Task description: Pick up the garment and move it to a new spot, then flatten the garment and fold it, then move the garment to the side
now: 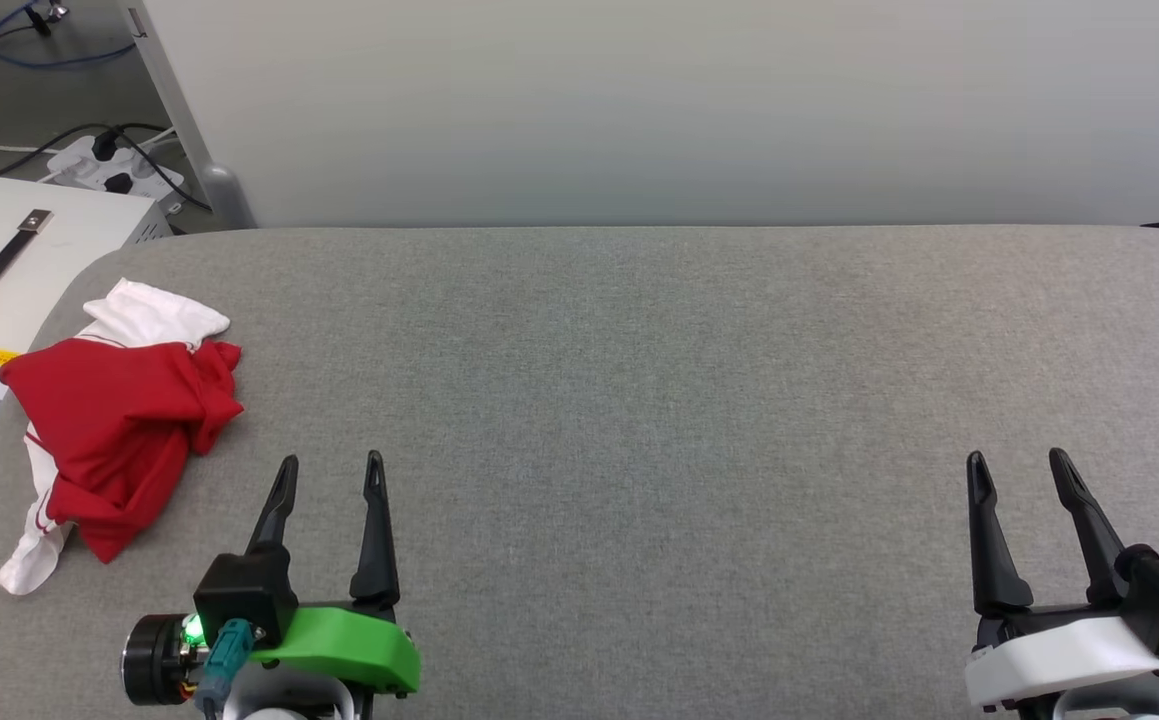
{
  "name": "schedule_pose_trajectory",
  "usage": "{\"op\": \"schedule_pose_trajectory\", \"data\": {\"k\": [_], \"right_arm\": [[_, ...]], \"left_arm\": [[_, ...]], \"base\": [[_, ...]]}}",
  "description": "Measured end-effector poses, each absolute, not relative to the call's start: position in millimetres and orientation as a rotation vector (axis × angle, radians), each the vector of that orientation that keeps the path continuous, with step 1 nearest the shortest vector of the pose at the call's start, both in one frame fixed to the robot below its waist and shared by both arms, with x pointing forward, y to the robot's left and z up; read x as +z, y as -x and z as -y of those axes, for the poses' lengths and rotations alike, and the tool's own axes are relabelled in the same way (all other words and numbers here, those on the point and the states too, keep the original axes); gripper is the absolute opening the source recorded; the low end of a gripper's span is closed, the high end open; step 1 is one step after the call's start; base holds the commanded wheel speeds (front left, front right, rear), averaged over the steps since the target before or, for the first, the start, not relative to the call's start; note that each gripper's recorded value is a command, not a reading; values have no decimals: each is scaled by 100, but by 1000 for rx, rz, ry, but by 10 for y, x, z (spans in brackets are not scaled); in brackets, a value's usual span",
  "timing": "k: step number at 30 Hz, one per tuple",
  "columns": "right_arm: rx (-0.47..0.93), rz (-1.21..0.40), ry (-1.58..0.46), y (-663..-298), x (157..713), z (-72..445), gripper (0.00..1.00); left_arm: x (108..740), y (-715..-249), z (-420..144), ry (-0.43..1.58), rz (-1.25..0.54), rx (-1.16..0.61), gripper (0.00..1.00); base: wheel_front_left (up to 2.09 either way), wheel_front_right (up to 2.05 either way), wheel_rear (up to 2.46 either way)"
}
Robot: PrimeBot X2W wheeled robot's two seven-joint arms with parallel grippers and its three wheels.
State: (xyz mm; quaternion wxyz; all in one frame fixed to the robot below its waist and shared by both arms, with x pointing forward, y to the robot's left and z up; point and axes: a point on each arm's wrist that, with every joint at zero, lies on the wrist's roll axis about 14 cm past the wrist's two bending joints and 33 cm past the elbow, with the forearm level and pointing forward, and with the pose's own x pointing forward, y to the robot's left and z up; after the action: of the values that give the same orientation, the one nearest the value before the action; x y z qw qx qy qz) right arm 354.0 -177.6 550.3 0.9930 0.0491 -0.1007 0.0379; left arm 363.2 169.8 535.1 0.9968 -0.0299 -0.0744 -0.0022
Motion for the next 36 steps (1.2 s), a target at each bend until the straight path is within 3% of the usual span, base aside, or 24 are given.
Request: {"op": "schedule_pose_trajectory", "data": {"k": [19,36], "right_arm": [[94,211,-112,-3593,5478,1716,100],[270,170,-134,-3846,5364,1118,100]], "left_arm": [[5303,-3595,-1791,81,153,30,100],[5221,-3327,-2394,83,132,226,100]], "base": [[0,0,0],[0,0,0]]}}
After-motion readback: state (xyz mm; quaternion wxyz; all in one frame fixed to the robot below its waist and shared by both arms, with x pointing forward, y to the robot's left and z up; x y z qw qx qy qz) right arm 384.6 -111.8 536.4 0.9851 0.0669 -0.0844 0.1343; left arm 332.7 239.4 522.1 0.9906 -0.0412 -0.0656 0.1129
